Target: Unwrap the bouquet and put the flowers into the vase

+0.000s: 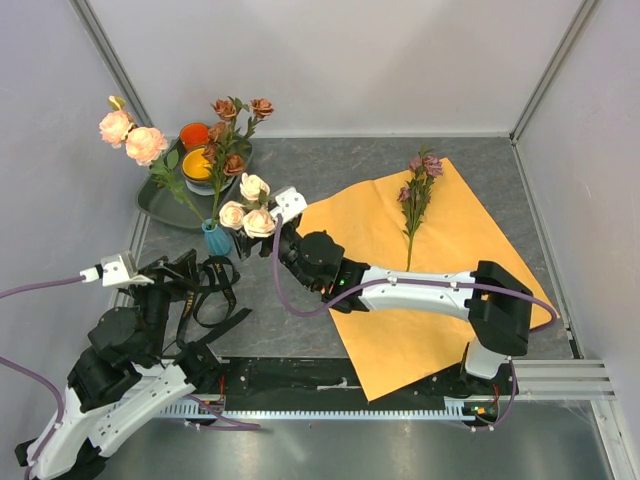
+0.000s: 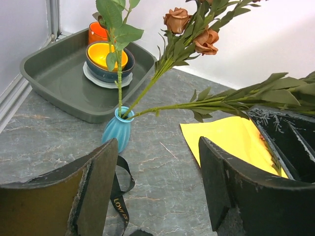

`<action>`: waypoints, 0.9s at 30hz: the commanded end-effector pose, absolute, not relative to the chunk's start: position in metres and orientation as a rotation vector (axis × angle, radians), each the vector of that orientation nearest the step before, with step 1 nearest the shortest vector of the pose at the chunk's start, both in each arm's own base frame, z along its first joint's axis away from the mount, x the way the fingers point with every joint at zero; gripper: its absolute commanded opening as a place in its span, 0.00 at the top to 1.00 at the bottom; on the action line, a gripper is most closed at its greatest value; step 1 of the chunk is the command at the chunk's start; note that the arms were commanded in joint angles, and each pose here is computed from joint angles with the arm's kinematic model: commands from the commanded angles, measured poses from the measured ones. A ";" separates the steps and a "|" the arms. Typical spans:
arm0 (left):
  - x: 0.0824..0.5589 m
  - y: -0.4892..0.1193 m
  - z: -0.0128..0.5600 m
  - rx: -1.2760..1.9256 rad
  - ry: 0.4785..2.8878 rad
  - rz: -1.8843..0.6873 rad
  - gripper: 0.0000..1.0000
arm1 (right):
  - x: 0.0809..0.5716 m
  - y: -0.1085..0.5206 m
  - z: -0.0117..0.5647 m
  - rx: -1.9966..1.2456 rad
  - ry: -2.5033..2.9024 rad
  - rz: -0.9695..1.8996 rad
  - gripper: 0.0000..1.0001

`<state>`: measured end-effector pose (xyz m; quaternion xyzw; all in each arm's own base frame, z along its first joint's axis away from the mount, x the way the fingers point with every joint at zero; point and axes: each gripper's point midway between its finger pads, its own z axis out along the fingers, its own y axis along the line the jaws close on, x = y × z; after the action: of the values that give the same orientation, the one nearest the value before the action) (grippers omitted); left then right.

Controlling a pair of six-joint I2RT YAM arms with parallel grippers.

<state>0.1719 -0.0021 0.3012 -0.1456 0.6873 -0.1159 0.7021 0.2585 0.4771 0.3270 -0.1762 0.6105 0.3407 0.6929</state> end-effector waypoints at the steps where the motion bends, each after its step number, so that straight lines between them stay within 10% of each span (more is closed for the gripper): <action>1: 0.177 -0.004 0.300 -0.325 1.541 -0.225 0.27 | 0.257 0.493 0.338 -0.418 1.341 0.788 0.02; 27: 0.171 0.001 0.303 -0.346 1.509 -0.266 0.29 | 0.272 0.533 0.244 -0.596 1.453 0.758 0.02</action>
<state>0.1730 -0.0021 0.2993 -0.1458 0.6897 -0.1102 0.7007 0.2771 0.5416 0.2300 -0.2764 0.6485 0.3165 0.6347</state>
